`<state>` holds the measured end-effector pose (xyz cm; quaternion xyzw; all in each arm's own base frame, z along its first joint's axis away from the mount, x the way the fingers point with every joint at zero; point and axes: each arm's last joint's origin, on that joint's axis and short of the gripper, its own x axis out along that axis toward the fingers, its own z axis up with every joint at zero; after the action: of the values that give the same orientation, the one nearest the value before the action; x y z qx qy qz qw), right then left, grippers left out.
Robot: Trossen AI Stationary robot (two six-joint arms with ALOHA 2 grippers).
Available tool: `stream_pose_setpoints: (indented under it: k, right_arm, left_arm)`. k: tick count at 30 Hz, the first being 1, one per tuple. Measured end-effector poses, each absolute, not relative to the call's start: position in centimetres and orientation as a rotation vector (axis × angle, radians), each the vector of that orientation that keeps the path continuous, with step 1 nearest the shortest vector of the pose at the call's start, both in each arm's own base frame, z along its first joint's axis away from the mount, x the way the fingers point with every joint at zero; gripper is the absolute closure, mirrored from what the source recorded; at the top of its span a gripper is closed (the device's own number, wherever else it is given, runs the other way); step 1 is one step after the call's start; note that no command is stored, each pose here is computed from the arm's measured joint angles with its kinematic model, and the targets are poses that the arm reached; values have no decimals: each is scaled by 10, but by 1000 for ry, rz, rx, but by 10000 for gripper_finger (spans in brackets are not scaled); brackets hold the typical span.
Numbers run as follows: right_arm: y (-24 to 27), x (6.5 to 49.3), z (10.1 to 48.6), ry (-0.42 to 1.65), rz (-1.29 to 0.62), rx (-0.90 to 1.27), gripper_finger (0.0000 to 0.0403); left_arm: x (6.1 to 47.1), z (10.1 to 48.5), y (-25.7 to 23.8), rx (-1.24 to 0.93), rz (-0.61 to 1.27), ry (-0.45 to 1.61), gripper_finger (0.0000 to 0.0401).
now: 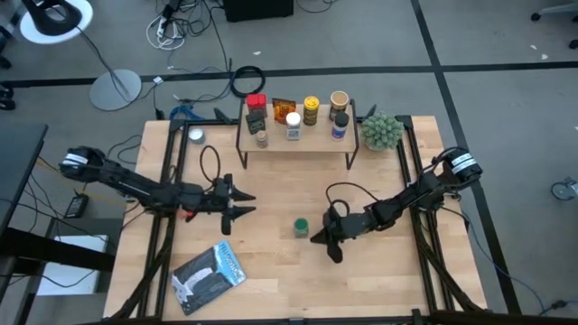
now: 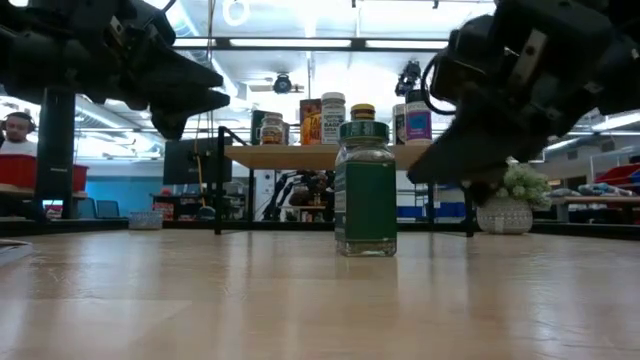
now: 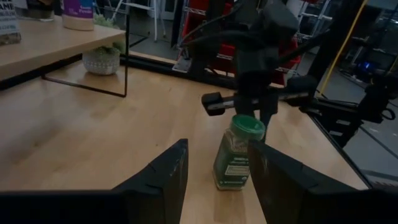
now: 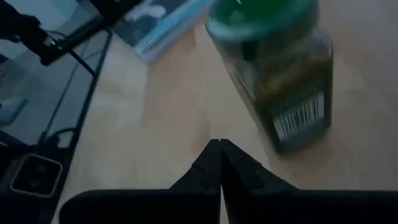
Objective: Shelf spices
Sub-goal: Put the green seasoning on the shelf
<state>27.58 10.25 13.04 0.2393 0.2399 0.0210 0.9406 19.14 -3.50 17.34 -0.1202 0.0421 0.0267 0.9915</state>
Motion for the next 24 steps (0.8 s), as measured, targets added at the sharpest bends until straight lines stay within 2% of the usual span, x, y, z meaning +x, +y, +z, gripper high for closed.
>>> stream_pose_setpoints:
  k: [4, 9, 15, 19, 24]
  right_arm:
    - [93, 279, 130, 476, -10, 470, 403]
    - [82, 279, 128, 418, -233, 409, 403]
    - [87, 280, 129, 462, -95, 505, 403]
    - [89, 281, 132, 453, -42, 486, 403]
    - [75, 284, 132, 386, -221, 401, 403]
  left_arm:
    - [197, 169, -36, -245, 53, 70, 232]
    - [202, 163, -37, -246, 51, 83, 232]
    - [211, 166, -40, -232, 44, 85, 232]
    - [215, 170, -40, -197, 40, 74, 232]
    - [215, 171, -40, -194, 40, 73, 232]
